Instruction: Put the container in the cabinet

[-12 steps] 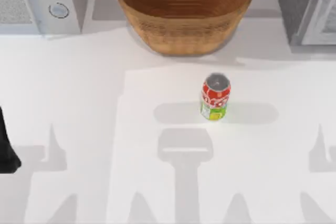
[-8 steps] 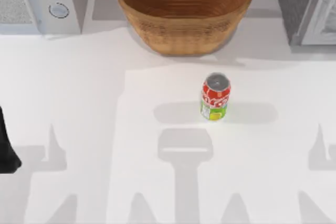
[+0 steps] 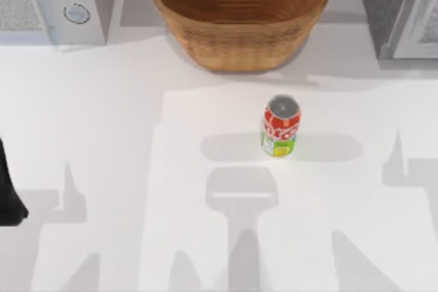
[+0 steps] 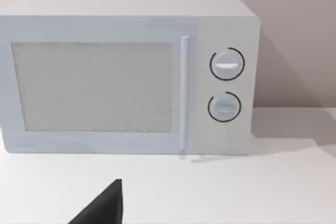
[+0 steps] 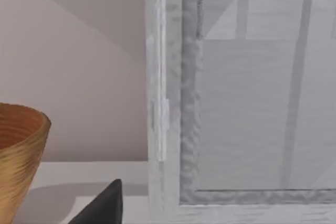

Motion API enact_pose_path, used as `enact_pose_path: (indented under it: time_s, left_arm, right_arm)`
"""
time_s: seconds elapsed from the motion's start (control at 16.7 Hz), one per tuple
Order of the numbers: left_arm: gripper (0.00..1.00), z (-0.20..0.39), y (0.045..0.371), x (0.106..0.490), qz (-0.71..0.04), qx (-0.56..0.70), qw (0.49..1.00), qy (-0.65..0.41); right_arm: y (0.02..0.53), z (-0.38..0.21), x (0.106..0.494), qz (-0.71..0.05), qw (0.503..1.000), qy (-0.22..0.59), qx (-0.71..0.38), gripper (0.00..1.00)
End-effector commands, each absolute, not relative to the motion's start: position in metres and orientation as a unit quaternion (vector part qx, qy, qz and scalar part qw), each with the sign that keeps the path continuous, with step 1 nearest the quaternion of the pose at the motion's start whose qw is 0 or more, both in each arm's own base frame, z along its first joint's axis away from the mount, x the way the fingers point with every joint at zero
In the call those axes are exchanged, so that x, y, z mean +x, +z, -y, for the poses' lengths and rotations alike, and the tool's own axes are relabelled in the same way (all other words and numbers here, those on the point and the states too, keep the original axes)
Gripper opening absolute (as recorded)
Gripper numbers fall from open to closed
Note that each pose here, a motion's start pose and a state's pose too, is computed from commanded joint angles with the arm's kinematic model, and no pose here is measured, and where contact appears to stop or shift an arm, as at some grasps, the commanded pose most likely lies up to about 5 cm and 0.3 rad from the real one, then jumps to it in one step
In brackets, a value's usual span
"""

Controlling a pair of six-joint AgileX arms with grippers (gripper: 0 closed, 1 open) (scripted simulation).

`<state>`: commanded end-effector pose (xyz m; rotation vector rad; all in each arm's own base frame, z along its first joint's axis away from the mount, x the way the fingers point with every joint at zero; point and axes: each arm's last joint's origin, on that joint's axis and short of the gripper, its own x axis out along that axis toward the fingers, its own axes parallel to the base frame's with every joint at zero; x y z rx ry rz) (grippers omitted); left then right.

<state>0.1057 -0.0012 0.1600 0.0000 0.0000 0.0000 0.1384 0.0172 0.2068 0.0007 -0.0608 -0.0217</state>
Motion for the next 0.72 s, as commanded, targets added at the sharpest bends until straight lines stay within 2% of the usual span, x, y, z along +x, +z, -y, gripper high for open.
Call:
enact_pose_path:
  time_s: [0.36,0.72]
  left_arm:
    - [1.0,0.001,0.16,0.106,0.0,0.0,1.0,0.0]
    - [1.0,0.001,0.16,0.106,0.0,0.0,1.0,0.0]
  right_arm:
    - [0.217,-0.068,0.2,0.032,0.999,-0.011,0.007,1.0]
    - [0.165,-0.155,0.246,0.022,1.0,-0.009,0.009,1.0]
